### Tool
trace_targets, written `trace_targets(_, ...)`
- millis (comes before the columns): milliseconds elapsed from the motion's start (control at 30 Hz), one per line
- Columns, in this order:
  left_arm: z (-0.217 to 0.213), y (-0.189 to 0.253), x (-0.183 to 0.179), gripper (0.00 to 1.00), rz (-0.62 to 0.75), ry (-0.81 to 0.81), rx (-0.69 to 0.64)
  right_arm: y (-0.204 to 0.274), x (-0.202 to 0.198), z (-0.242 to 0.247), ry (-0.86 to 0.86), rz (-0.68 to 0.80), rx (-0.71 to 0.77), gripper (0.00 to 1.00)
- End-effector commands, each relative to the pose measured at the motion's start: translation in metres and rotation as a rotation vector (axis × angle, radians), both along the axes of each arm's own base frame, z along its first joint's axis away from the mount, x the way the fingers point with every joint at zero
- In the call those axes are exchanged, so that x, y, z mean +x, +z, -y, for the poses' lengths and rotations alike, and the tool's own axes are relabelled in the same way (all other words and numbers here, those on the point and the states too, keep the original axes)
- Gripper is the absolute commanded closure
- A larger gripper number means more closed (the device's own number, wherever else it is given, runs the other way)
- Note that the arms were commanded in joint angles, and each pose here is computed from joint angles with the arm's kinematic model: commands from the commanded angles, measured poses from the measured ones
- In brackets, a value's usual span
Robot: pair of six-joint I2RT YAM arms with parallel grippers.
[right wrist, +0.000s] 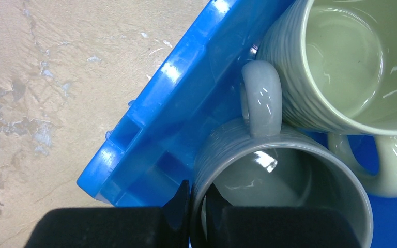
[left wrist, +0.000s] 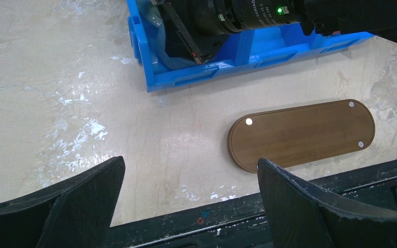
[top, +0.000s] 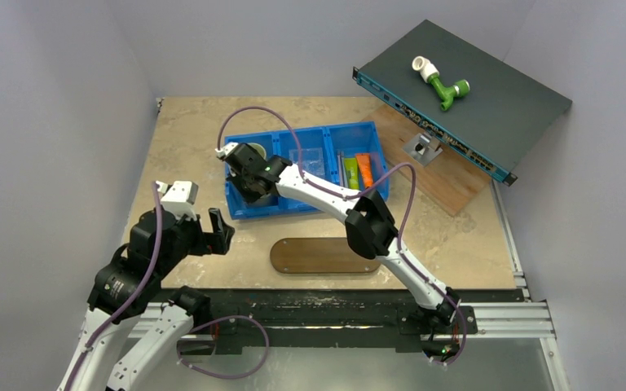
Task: Prepare toiletry sets of a toothbrush and toothpaste on the tray
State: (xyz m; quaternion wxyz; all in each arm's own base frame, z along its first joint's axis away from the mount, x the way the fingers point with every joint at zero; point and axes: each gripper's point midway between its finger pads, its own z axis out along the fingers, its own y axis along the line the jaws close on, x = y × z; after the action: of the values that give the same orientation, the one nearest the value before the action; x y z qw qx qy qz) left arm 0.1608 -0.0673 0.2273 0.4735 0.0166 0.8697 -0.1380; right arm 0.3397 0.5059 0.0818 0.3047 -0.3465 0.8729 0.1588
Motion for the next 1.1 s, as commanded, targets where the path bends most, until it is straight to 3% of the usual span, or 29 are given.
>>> trace_targets(0, -0.003, 0.011, 0.006, 0.00, 0.061, 0.023, -0.010, 0.097, 0.010, -0.004, -0.025, 0.134, 0.158, 1.00)
trace_targets(567, -0.013, 0.014, 0.005, 0.00, 0.082, 0.079, -0.005, 0.208, -0.016, 0.018, 0.005, 0.266, 0.308, 1.00)
trace_targets(1067, -0.028, 0.018, 0.004, 0.00, 0.115, 0.150, 0.007, 0.227, -0.093, 0.086, 0.270, 0.327, 0.259, 1.00)
